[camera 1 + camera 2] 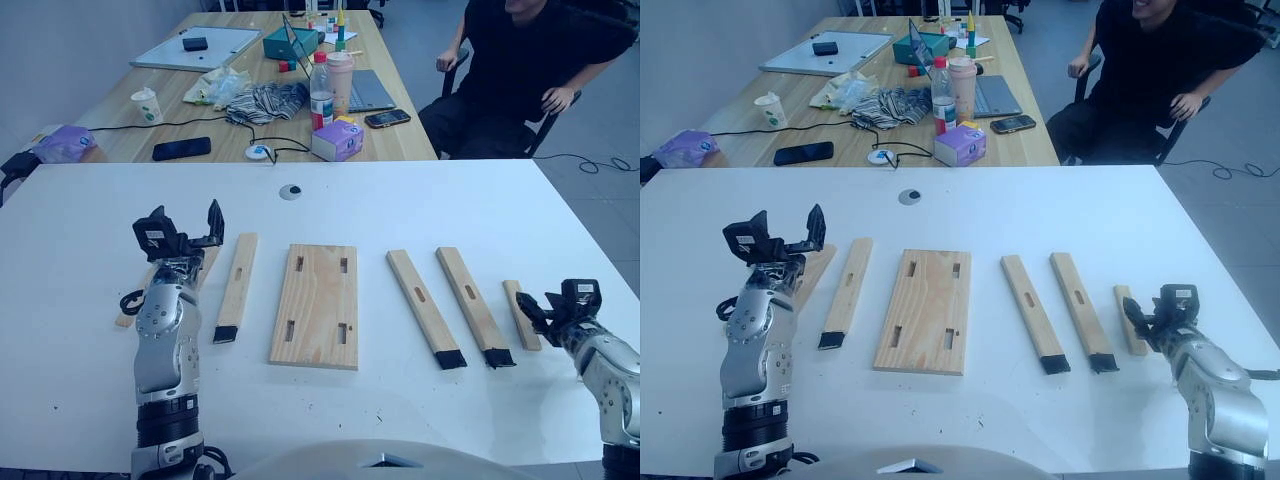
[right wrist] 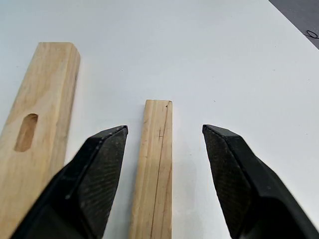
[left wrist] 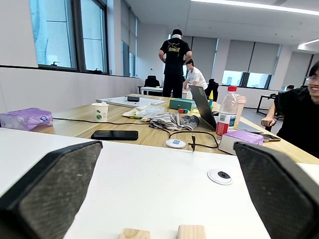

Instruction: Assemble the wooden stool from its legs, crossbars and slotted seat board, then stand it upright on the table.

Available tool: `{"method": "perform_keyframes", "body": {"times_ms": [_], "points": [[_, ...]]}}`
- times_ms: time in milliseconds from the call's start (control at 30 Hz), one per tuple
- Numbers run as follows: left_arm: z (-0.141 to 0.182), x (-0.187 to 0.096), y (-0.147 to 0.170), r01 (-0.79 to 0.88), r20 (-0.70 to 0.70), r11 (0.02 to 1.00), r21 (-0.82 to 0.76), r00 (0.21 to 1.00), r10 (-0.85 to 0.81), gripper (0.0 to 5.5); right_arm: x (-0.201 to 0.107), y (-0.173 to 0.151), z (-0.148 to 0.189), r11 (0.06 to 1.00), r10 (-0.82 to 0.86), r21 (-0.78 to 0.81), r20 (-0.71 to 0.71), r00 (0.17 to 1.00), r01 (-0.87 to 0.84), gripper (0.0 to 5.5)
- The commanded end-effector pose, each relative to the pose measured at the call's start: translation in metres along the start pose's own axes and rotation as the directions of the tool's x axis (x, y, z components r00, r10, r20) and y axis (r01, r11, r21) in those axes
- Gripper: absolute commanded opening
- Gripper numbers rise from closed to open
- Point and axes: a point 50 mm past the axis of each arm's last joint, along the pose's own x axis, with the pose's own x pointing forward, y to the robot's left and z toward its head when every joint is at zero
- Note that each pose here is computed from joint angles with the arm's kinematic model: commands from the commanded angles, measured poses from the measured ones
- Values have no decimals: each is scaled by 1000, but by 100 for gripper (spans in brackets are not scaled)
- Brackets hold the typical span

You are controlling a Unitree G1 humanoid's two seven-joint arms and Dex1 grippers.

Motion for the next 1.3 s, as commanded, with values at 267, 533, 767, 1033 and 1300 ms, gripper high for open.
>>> {"method": "perform_keyframes", "body": {"times_ms": [267,533,767,1033,1300], "points": [[2,-1,2,-6,-8,1000,0,1000,6,483,-10,5,-47,995,29,95,-290,957,-1,278],[2,0,0,-2,-6,1000,-3,1000,2,483,-9,8,-51,998,37,55,-315,948,-21,163],[4,4,2,-1,5,1000,9,1000,1,483,-2,13,-42,997,22,80,-255,967,-2,128],[32,23,-62,427,13,717,-550,863,-504,483,21,155,120,713,691,-577,482,538,-398,128],[57,9,-117,494,163,189,-849,584,-796,483,7,201,110,595,803,-599,478,357,-536,128]]}}
